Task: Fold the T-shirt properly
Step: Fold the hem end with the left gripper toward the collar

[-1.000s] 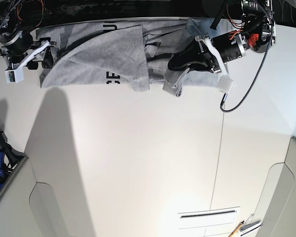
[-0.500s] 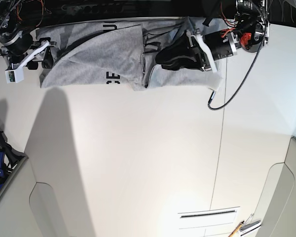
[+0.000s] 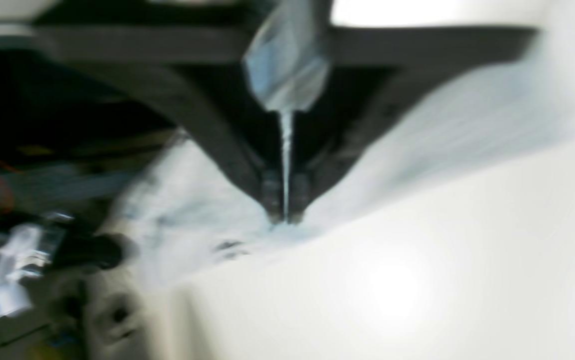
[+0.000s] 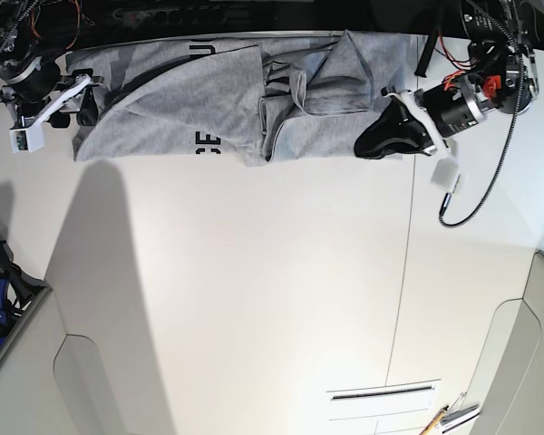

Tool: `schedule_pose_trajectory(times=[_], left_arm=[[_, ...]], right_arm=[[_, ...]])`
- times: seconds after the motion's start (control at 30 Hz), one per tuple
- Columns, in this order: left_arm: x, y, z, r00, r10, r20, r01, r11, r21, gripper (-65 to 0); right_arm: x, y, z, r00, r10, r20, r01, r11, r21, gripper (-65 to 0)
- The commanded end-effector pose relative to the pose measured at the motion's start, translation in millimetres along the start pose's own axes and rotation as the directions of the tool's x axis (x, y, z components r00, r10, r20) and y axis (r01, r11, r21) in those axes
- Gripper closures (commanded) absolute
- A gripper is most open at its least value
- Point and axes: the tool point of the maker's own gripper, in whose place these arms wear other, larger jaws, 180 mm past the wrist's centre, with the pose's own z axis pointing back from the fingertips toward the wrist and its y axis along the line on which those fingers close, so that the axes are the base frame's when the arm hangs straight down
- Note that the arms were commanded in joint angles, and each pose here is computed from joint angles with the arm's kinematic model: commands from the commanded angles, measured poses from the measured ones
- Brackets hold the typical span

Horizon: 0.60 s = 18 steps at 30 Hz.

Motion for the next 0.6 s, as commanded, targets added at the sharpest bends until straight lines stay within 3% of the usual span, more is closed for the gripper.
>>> schedule_pose_trajectory(times=[0.0,0.1,0.23,0.57], left_arm=[[6,5,8,0.999,-0.032,0.011,0.032,0.999,0.024,0.0],[-13,28,21,0.995,-0.060,-0.078,0.069,0.989,0.131,0.0],[-36,39,29,0.989,-0.055,-0.134,0.082,0.977,0.198,0.0],[-62,13,0,0.975,-0.067,-0.214,0.096,0.987,0.131,0.0]], right_arm=[[9,-1,4,0.999,0.016,0.032,-0.016,1.000,-0.003,-29.5],[9,-1,4,0.999,0.016,0.032,-0.016,1.000,-0.003,-29.5],[9,-1,4,0.999,0.015,0.032,-0.015,1.000,-0.002,-29.5],[10,0,4,0.999,0.011,0.036,-0.011,1.000,0.006,-29.5]])
